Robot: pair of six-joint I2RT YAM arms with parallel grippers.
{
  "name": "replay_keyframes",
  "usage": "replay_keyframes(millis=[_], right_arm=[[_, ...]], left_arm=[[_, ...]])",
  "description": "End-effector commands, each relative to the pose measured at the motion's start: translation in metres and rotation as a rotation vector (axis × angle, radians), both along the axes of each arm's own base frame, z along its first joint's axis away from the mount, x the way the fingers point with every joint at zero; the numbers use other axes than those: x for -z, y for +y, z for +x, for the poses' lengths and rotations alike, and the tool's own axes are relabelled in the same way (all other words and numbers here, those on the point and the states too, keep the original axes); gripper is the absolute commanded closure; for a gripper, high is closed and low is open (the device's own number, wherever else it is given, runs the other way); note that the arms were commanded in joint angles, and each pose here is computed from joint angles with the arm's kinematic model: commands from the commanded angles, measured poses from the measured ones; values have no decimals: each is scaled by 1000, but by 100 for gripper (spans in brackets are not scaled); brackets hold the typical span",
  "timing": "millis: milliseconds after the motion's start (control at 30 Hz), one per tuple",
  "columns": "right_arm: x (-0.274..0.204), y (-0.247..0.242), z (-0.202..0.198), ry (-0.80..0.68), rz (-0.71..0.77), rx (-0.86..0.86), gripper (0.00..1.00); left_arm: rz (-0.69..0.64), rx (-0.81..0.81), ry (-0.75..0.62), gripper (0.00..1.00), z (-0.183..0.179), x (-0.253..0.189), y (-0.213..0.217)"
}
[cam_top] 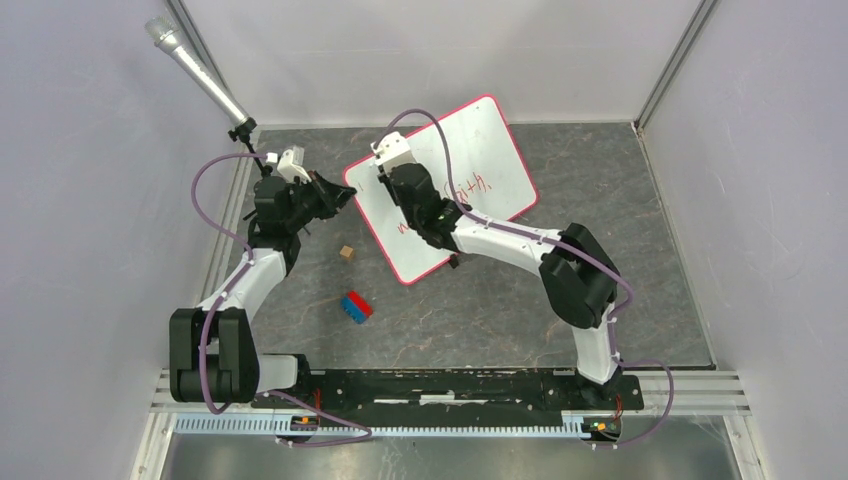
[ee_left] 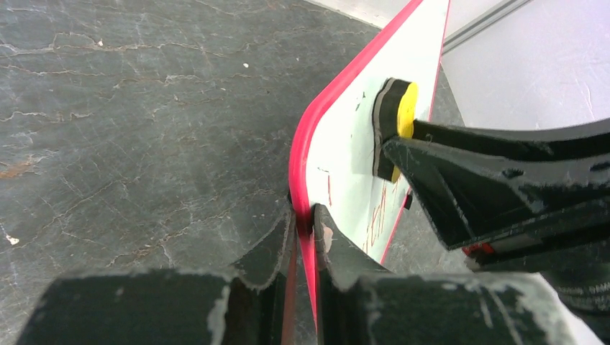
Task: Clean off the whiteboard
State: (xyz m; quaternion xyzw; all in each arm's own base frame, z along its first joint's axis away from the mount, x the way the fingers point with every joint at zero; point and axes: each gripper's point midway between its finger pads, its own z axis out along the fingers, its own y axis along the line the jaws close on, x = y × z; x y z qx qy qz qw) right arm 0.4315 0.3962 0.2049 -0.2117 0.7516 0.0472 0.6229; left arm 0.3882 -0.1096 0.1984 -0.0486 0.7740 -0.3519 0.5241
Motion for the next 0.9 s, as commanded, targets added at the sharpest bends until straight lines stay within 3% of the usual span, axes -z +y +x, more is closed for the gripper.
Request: replay_keyframes(millis=[0,133,233,600,867], right_arm=[[14,45,-32,17,-69,-89,79],[15,94,-56,8,-91,-214,79],[20,100,-56,26,-64,-238,78],[43,-13,0,145,45,60,80],[27,78,-49,80,-24,-152,79]], left_arm=[[13,76,-179,98,-2,-50,-14],[15,82,-184,98,-4,-51,-15],[16,83,-185,98,-5,-52,-16],[12,84,-184,98,-4,-52,-16],[12,82,-186,98,-5,-53,-16]])
